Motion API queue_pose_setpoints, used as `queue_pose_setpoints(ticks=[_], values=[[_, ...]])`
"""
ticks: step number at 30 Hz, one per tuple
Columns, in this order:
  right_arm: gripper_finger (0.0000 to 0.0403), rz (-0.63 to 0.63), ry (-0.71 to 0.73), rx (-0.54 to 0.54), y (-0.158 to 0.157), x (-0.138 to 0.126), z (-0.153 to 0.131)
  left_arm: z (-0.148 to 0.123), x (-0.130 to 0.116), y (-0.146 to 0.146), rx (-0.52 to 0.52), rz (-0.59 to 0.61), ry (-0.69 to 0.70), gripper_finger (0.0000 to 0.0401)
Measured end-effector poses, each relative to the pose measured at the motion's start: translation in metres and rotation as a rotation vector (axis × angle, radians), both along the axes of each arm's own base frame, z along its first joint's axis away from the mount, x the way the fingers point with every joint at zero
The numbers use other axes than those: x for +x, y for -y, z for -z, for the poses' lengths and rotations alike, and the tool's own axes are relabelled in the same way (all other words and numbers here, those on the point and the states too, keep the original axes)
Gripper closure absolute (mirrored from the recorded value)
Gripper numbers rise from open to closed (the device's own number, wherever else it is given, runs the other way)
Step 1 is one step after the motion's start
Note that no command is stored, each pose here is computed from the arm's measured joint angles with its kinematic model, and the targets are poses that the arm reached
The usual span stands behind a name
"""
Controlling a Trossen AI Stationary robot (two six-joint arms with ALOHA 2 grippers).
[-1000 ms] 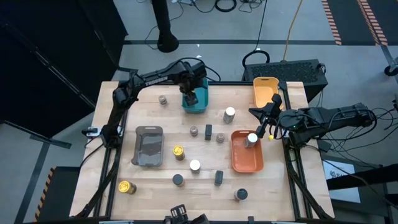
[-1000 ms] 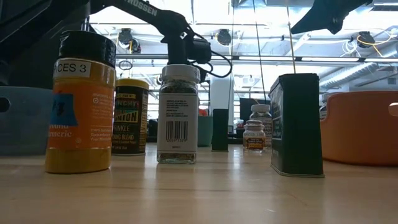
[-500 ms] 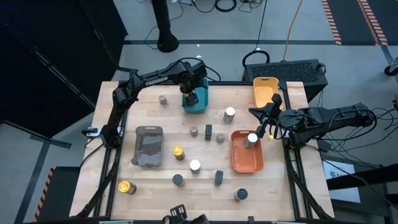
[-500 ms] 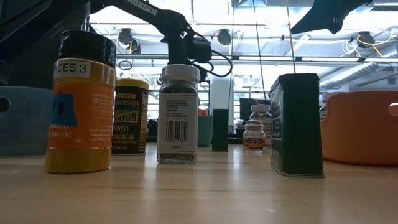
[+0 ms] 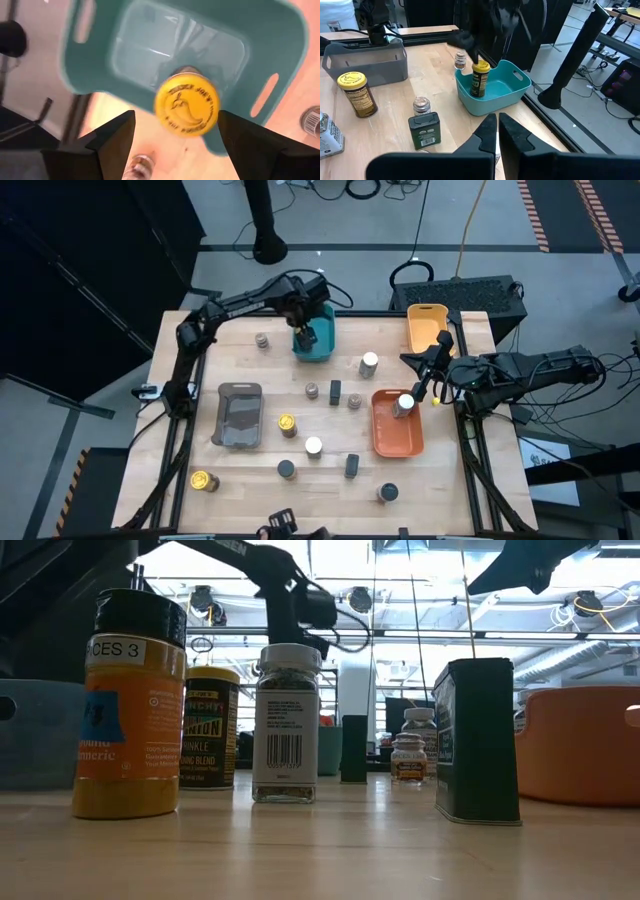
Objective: Sort spices by type
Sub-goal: Put the top yellow seasoning bottle into the blue bin, then put the bottom left brown seasoning bottle into the black bin
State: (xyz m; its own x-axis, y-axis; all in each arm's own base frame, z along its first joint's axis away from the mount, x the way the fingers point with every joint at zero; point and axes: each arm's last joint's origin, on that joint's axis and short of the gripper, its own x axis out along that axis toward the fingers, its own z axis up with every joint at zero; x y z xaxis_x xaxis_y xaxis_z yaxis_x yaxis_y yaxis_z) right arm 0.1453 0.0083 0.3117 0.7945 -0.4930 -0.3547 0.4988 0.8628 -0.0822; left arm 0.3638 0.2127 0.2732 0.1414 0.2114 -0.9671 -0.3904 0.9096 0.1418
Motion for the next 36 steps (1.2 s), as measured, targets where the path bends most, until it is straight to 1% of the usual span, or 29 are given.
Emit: queue_pose_setpoints(ticks=[6,9,12,15,18,20,26,31,36], values=[[0.0403,0.000,0.001,0.000,0.000,0.000,0.000,-0.050,-0.023,0.012,0.063,-0.015,0.046,0.0111],[0.0403,0.000,0.001,0.000,0.000,0.000,0.000,-0.070,-0.036,0.020,0.077,-0.030,0.076,0.0111],[0.0403,0.000,0.001,0.000,0.000,0.000,0.000,-0.085,-0.049,0.029,0.064,-0.076,0.088,0.0111],[0.0403,0.000,0.001,0.000,0.000,0.000,0.000,-0.095,-0.061,0.044,0.033,-0.114,0.075,0.0111],[0.0403,0.000,0.001,0.001,0.000,0.000,0.000,-0.096,-0.064,0.068,0.008,-0.100,0.073,0.0111],[0.0403,0.001,-0.001,0.001,0.000,0.001,0.000,-0.093,-0.066,0.087,-0.004,-0.063,0.062,0.0111],[0.0403,0.006,0.000,0.013,0.000,0.002,0.001,-0.074,-0.073,0.140,-0.036,0.001,0.042,0.0111],[0.0403,0.006,-0.001,0.013,0.000,0.003,0.002,-0.053,-0.080,0.178,-0.074,0.101,0.027,0.0111],[0.0403,0.006,0.001,0.013,-0.001,0.003,0.001,-0.037,-0.075,0.211,-0.084,0.227,0.047,0.0111]])
